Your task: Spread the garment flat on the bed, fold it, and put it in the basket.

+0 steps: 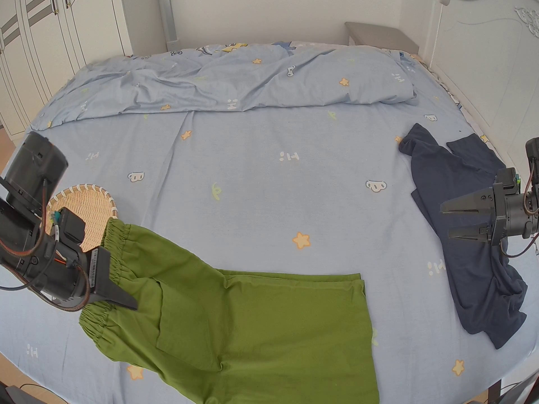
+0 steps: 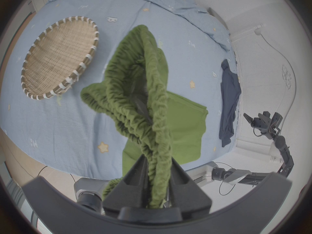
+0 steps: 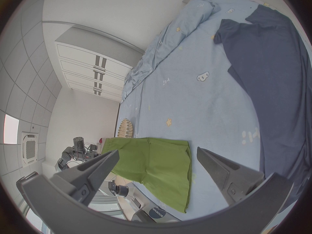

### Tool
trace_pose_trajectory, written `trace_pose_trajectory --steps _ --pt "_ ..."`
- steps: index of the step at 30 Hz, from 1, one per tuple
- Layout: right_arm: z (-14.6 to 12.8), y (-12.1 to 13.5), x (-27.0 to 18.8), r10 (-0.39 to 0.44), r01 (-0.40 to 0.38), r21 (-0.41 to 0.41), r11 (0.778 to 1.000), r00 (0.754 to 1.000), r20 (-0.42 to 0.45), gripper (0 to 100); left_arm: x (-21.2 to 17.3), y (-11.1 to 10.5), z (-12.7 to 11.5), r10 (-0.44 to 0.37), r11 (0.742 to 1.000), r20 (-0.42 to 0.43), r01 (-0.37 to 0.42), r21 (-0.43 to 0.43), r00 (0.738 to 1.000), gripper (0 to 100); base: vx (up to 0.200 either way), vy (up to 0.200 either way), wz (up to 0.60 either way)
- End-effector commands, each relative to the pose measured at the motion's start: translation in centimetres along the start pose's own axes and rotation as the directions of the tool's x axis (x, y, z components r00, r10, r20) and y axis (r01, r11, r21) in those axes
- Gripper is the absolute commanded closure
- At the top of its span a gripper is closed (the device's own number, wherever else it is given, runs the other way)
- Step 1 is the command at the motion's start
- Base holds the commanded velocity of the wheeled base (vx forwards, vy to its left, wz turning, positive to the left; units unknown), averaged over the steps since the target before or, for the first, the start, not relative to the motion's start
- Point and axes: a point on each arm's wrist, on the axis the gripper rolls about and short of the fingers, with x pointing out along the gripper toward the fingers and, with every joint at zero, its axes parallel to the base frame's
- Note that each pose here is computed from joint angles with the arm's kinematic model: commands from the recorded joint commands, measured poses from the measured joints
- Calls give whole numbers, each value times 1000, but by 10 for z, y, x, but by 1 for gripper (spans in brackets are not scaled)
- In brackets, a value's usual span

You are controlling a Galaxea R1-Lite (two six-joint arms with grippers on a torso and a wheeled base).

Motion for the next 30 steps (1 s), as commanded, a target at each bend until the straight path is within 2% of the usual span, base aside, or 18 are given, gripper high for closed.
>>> trace_pose_trajectory --steps 1,13,19,30 --pt "7 1 -7 -10 11 -11 1000 999 36 0 14 -42 -2 -7 998 -49 10 61 999 100 0 0 0" --pt "7 -1 -7 -14 15 -9 1000 999 36 0 38 -84 -20 -39 972 -144 71 225 989 100 0 0 0" --pt "7 -1 -6 -14 15 -6 1000 999 33 0 49 -114 -23 -76 946 -160 122 301 984 100 0 0 0" --pt "10 -4 -11 -27 27 -1 1000 998 57 0 63 -142 -48 -88 901 -225 173 397 970 100 0 0 0"
